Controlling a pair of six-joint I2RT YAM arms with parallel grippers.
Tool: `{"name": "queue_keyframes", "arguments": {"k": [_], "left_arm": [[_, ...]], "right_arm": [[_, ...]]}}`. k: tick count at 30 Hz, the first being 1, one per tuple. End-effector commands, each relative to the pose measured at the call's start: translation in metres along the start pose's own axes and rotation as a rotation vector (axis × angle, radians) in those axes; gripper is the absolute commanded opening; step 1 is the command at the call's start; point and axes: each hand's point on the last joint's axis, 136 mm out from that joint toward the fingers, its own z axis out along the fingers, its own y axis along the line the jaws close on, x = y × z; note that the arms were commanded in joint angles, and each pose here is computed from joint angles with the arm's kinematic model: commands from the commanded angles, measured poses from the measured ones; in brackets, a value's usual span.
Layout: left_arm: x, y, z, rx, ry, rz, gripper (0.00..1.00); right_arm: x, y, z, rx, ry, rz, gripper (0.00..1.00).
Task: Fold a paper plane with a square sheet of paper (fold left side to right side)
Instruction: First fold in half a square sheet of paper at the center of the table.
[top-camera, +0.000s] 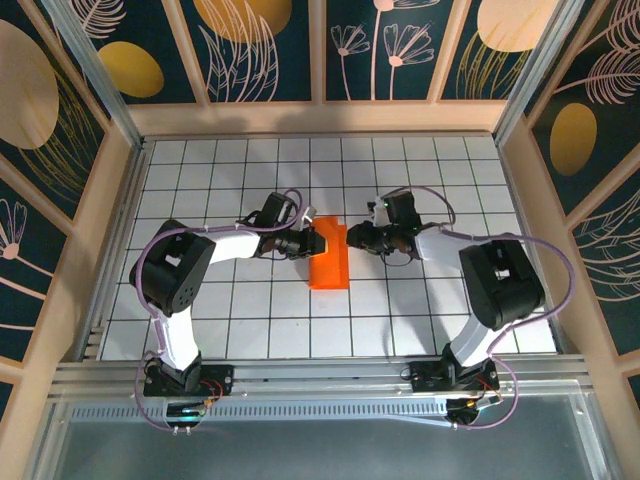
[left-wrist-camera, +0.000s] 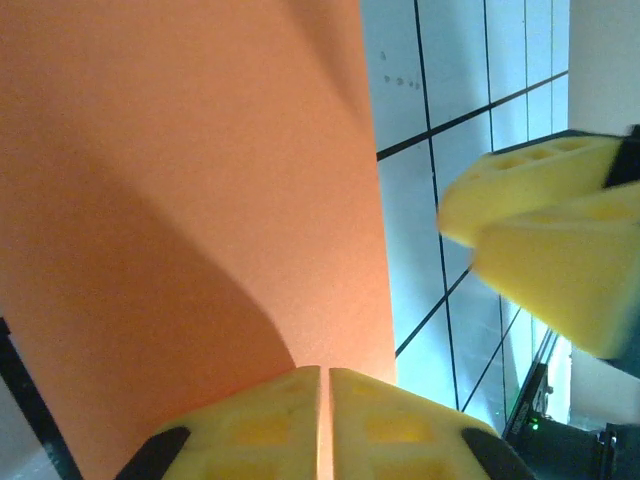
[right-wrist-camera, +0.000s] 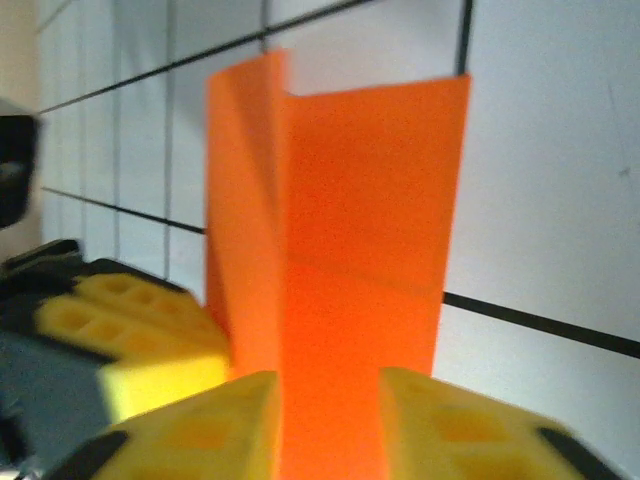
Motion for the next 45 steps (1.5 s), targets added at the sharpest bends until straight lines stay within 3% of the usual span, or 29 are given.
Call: {"name": "queue_keyframes", "arguments": {"k": [1, 5, 12, 16, 21, 25, 27, 35, 45], "left_arm": [[-0.003, -0.003, 0.004, 0.000, -0.008, 0.012, 0.07], [-0.002, -0.003, 0.004, -0.001, -0.009, 0.010, 0.04], [-0.001, -0.004, 0.005, 0.003, -0.007, 0.010, 0.02], [-0.001, -0.004, 0.005, 0.007, -0.009, 0.010, 0.02], [-0.003, -0.006, 0.002, 0.000, -0.023, 0.017, 0.04], [-0.007, -0.013, -0.008, -0.012, -0.049, 0.046, 0.19], [-0.008, -0.015, -0.014, -0.028, -0.064, 0.057, 0.26], [-0.012, 0.014, -0.030, -0.226, -0.127, 0.026, 0.49], [0.000, 0.027, -0.009, -0.195, -0.055, -0.011, 0.55]], "right_arm": [[0.004, 0.020, -0.007, -0.113, 0.006, -0.018, 0.43], [0.013, 0.026, 0.000, -0.182, 0.040, 0.007, 0.51], [0.020, 0.029, 0.022, -0.196, 0.085, 0.006, 0.51], [0.023, 0.031, 0.030, -0.205, 0.106, 0.013, 0.45], [0.024, 0.024, 0.030, -0.166, 0.103, 0.021, 0.23], [0.028, 0.008, 0.033, -0.083, 0.118, 0.039, 0.04], [0.029, -0.001, 0.035, -0.029, 0.129, 0.054, 0.00], [0.030, -0.020, 0.034, 0.077, 0.124, 0.073, 0.00], [0.029, -0.023, 0.035, 0.101, 0.124, 0.073, 0.00]]}}
